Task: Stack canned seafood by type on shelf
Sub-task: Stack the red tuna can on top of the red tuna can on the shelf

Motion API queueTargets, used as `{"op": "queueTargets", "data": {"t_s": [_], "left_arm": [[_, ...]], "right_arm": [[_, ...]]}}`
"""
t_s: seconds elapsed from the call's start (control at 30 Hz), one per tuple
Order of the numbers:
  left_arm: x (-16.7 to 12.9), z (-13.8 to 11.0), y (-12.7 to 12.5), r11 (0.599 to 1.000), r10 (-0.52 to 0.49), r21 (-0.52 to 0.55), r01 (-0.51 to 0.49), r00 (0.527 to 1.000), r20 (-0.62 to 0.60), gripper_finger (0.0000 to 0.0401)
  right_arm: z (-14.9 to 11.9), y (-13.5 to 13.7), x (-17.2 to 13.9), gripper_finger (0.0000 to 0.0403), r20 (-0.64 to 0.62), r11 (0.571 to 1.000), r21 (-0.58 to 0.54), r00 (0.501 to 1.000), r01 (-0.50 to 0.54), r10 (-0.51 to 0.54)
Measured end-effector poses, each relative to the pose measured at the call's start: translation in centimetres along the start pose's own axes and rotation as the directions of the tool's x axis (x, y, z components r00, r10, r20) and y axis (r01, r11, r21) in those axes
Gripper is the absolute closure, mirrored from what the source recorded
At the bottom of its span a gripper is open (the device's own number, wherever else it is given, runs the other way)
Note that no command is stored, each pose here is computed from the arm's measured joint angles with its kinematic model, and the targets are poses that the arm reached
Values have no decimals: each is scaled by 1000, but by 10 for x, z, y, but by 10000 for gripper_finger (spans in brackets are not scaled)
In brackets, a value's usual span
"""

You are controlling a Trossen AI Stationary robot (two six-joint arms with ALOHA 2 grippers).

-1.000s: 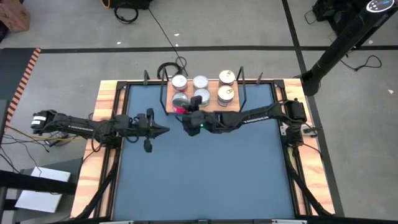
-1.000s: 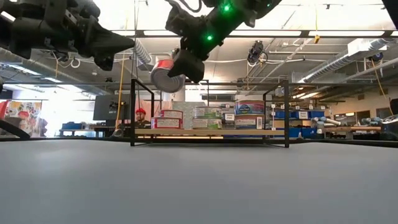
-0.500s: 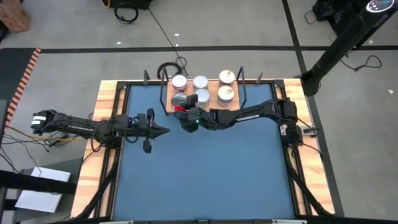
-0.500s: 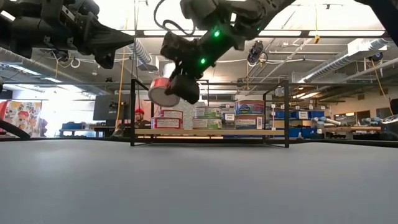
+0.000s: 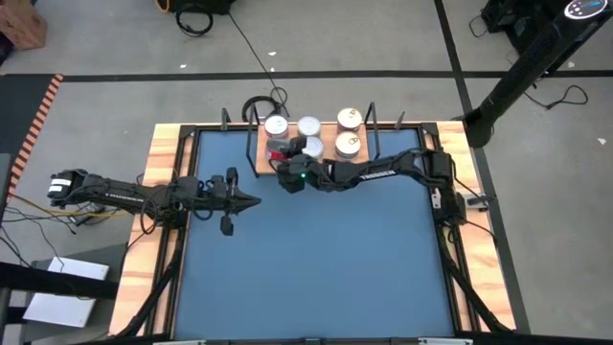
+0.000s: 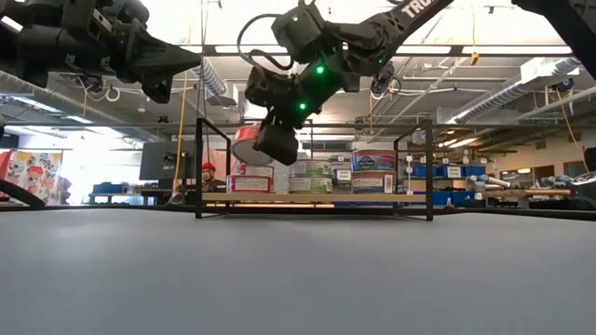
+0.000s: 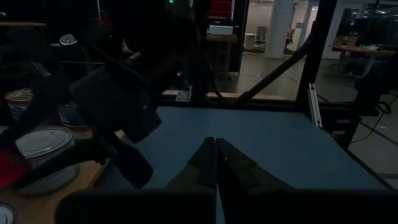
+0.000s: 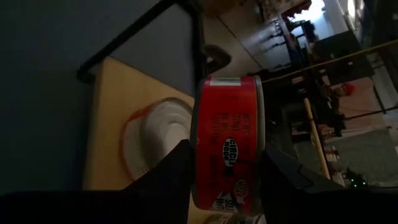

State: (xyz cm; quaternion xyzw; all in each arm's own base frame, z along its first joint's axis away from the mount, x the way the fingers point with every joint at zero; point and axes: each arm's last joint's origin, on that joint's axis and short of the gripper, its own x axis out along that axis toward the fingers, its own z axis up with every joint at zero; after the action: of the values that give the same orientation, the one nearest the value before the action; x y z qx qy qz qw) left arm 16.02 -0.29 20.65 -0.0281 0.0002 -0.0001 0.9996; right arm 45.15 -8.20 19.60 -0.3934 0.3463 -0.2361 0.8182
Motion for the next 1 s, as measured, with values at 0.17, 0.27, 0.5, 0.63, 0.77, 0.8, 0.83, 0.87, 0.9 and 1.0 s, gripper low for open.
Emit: {"op": "queueTargets", "data": {"t_s": [0.17, 0.27, 0.5, 0.63, 0.77, 0.8, 0.83, 0.87, 0.9, 1.0], "left_arm": [[0, 0, 0, 1000, 0, 0, 0, 1000, 1, 396], [0, 0, 0, 1000, 0, 0, 0, 1000, 1, 396], [0, 0, 0, 1000, 0, 0, 0, 1000, 1, 396], [0, 0, 0, 1000, 0, 0, 0, 1000, 1, 396], [0, 0, 0, 1000, 1, 0, -1, 1000, 0, 396], [0, 0, 0, 1000, 1, 0, -1, 1000, 0, 396], [0, 0, 0, 1000, 1, 0, -1, 1000, -1, 396], [0, 0, 0, 1000, 1, 0, -1, 1000, -2, 396], [0, 0, 0, 1000, 1, 0, -1, 1000, -1, 396], [0, 0, 0, 1000, 1, 2, -1, 1000, -1, 396]], "right_arm": [[-2, -9, 5, 261, 29, 998, 50, 999, 31, -32], [-4, -11, 7, 261, 34, 997, 72, 999, 16, -19], [-4, -10, 7, 261, 53, 996, 86, 999, -12, 8], [-6, -4, 10, 261, 38, 998, 56, 999, -18, 16], [-10, 2, 15, 261, 7, 1000, 2, 1000, -13, 13], [-10, 2, 15, 261, 7, 1000, 2, 1000, -11, 11], [-10, 2, 15, 261, 11, 1000, 8, 1000, -7, 7], [-9, 1, 15, 259, 13, 1000, 14, 1000, 1, -1], [-9, 0, 15, 253, 11, 1000, 17, 1000, 10, -11], [-10, 1, 16, 220, -7, 1000, -1, 1000, 18, -18]]}}
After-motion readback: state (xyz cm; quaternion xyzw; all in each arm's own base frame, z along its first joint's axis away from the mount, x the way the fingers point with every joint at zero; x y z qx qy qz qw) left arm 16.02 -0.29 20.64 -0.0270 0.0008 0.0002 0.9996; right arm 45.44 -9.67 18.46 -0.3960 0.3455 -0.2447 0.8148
